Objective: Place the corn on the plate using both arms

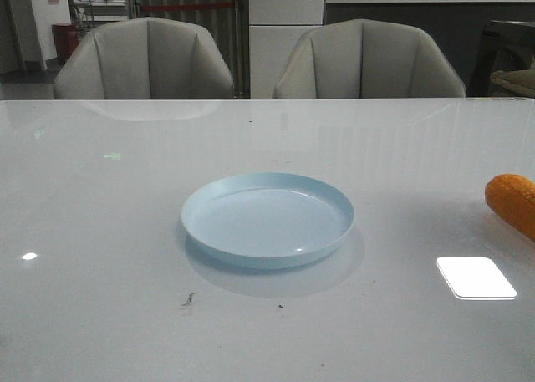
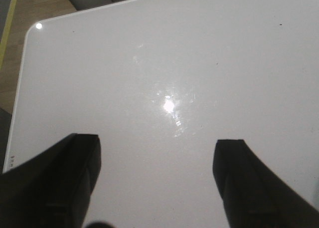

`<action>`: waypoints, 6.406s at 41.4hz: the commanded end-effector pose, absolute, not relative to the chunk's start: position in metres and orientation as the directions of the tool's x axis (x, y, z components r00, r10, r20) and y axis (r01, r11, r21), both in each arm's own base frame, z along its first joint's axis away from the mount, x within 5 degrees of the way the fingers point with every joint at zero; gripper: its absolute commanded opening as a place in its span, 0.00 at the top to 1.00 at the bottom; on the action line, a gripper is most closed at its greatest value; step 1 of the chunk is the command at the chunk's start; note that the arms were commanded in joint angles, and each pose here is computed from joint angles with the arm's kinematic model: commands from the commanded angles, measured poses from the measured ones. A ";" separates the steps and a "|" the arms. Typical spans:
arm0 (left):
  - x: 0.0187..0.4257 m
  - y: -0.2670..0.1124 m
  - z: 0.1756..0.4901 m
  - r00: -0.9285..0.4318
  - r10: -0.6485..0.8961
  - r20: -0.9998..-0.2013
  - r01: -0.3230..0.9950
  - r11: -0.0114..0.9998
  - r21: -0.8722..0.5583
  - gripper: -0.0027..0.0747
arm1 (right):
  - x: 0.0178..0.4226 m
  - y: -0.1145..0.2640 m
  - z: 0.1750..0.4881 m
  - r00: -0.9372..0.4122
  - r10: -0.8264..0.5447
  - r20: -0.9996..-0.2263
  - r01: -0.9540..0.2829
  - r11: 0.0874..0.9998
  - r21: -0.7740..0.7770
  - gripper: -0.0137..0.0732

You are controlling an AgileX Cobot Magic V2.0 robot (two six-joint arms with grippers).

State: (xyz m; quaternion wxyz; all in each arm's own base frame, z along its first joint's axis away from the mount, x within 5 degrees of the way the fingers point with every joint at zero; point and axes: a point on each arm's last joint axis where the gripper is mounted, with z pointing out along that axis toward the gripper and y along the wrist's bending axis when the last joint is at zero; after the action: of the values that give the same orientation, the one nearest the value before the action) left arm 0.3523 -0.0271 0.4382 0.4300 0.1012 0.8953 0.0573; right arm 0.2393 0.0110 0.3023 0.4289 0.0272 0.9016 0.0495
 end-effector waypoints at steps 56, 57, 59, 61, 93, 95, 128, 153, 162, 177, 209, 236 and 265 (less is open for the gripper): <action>0.145 0.010 0.329 -0.400 -0.062 -0.915 -0.068 0.997 -0.038 0.28 | 0.379 -0.023 0.246 -0.889 0.074 -0.452 0.070 0.997 0.025 0.14; 0.145 0.010 0.329 -0.400 -0.062 -0.915 -0.068 0.997 -0.038 0.28 | 0.381 -0.023 0.241 -0.899 0.067 -0.433 0.064 0.998 0.022 0.14; 0.145 0.010 0.329 -0.400 -0.062 -0.915 -0.068 0.997 -0.038 0.28 | 0.384 -0.024 0.232 -0.912 0.054 -0.407 0.052 0.998 0.016 0.14; 0.145 0.010 0.329 -0.400 -0.062 -0.915 -0.068 0.997 -0.038 0.28 | 0.386 -0.024 0.225 -0.922 0.052 -0.385 0.049 0.999 0.016 0.14; 0.145 0.010 0.329 -0.396 -0.062 -0.916 -0.068 0.997 -0.038 0.28 | 0.393 -0.015 0.205 -0.959 0.092 -0.269 0.066 0.992 0.104 0.75; 0.145 0.010 0.329 -0.396 -0.062 -0.916 -0.068 0.997 -0.038 0.28 | 0.398 -0.010 0.213 -0.953 0.089 -0.289 0.054 0.990 0.128 0.78; 0.146 0.010 0.329 -0.401 -0.062 -0.914 -0.068 0.997 -0.038 0.28 | 0.399 0.208 0.298 -0.773 -0.310 -0.554 -0.500 0.835 0.230 0.79; 0.146 0.010 0.328 -0.404 -0.063 -0.912 -0.068 0.997 -0.038 0.28 | 0.405 0.228 0.233 -0.855 -0.364 -0.369 -0.480 0.826 0.297 0.15; 0.146 0.010 0.328 -0.404 -0.063 -0.912 -0.068 0.997 -0.038 0.28 | 0.403 0.228 0.238 -0.853 -0.384 -0.353 -0.492 0.817 0.300 0.16; 0.146 0.010 0.328 -0.404 -0.063 -0.912 -0.068 0.997 -0.038 0.28 | 0.400 0.205 0.343 -0.750 -0.365 -0.552 -0.553 0.803 0.222 0.16; 0.146 0.010 0.328 -0.404 -0.063 -0.912 -0.068 0.997 -0.038 0.28 | 0.280 0.000 0.495 -0.571 -0.044 -0.820 -0.134 0.990 0.041 0.16; 0.146 0.010 0.329 -0.400 -0.072 -0.914 -0.068 0.996 -0.049 0.28 | 0.133 -0.018 0.343 -0.525 0.082 -0.847 0.098 0.995 0.036 0.16; 0.146 0.010 0.328 -0.403 -0.072 -0.912 -0.068 0.996 -0.049 0.28 | 0.134 -0.013 0.343 -0.519 0.092 -0.850 0.071 0.995 0.065 0.16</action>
State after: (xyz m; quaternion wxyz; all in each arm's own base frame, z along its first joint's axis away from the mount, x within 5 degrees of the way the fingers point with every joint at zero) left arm 0.1422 0.0094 0.3130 0.5027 -0.0334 0.8638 0.0014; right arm 0.1314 -0.0125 0.3290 0.4463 0.0475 0.8935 0.0156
